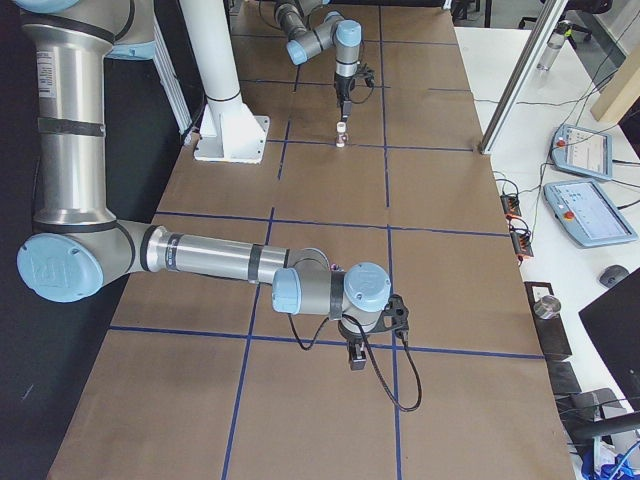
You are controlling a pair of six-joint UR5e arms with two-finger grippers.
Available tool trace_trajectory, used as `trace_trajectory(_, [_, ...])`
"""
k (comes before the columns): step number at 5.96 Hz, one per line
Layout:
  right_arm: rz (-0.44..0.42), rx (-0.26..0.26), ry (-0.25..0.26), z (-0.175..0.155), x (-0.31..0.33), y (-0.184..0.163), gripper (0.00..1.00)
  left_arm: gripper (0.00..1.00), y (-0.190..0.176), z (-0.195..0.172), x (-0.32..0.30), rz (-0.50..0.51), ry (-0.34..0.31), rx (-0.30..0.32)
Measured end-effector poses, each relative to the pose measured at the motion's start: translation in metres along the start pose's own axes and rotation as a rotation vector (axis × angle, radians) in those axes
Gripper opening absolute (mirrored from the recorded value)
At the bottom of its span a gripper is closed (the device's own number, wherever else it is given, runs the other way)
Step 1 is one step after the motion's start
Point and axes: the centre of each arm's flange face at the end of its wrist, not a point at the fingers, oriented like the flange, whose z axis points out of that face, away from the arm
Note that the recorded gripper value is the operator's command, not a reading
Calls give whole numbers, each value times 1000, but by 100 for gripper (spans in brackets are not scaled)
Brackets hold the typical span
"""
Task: Assemble PPR valve and pipe with both arms
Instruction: 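Set the white fitting upright at center, open left gripper, withdraw, then lower the right gripper onto the chrome threaded fitting and grasp it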
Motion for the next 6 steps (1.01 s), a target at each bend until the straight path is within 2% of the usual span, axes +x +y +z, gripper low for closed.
trace_trajectory(2, [-28, 13, -14, -5, -14, -14, 100, 100, -38, -21, -145, 231, -67, 14])
trace_trajectory(3, [-41, 12, -21, -4, -20, -19, 100, 100, -62, -42, -239, 297, -94, 4])
trace_trajectory(4, [-48, 13, -27, -4, -24, -22, 100, 100, -75, -66, -333, 328, -115, 1])
trace_trajectory(6, [-45, 31, -30, -14, -38, -28, 100, 100, -58, -101, -508, 331, -124, -20])
